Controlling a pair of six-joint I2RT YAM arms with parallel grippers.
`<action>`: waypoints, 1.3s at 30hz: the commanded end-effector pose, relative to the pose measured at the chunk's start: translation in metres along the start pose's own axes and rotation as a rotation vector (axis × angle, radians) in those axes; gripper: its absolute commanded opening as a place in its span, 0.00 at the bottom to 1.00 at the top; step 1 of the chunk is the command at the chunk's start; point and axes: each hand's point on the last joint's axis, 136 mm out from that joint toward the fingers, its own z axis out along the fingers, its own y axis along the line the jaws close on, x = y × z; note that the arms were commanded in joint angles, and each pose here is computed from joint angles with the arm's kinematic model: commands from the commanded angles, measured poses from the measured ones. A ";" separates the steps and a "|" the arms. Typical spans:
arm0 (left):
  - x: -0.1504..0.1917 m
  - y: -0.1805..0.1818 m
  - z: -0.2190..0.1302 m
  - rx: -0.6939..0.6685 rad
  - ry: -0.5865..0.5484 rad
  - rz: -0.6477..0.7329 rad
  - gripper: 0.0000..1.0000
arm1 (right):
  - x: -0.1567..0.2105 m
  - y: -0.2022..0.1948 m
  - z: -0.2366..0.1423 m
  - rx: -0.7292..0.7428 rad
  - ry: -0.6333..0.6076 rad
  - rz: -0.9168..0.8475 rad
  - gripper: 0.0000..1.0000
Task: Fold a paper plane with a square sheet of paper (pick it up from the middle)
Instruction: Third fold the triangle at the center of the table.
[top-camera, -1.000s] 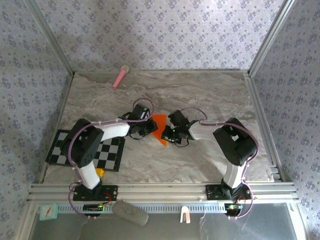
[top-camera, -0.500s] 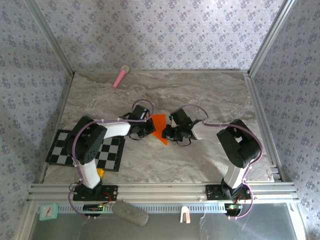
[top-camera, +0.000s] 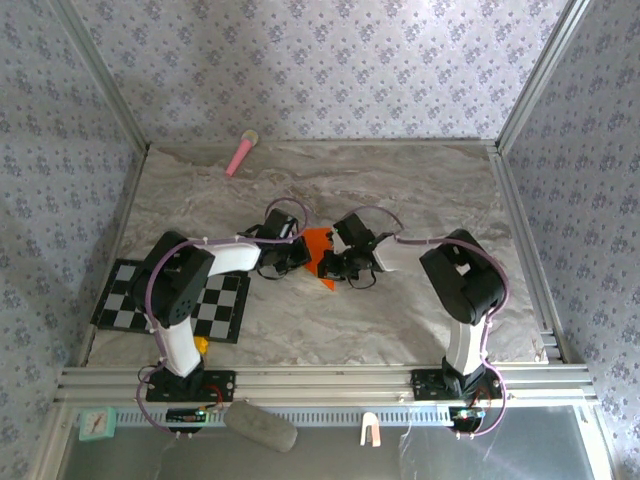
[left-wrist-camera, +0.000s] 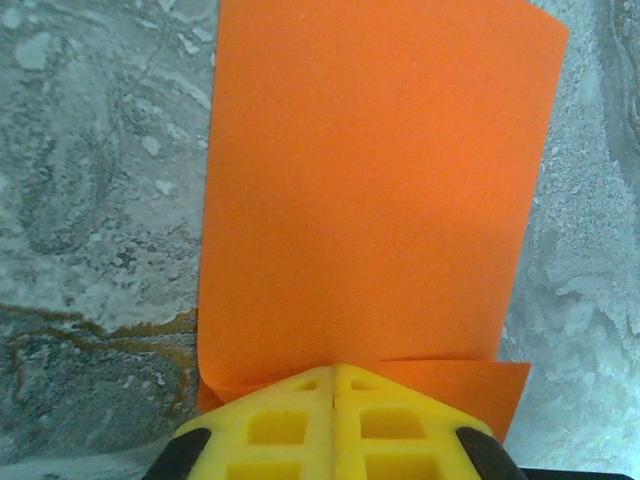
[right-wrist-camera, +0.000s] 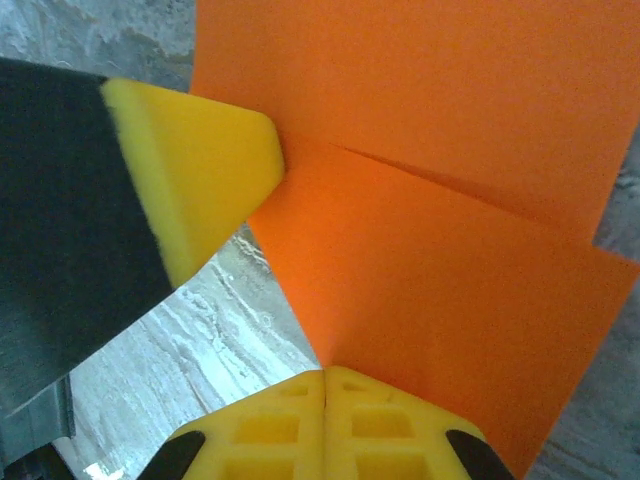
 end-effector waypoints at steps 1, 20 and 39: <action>0.018 0.046 0.013 -0.154 0.061 -0.022 0.00 | 0.008 -0.006 0.003 0.036 0.050 0.001 0.01; 0.018 0.062 0.015 -0.203 0.074 -0.037 0.00 | 0.062 -0.035 -0.017 0.104 0.165 -0.010 0.02; 0.011 0.018 -0.004 -0.077 0.074 -0.047 0.03 | 0.052 -0.024 -0.057 0.155 0.049 -0.125 0.07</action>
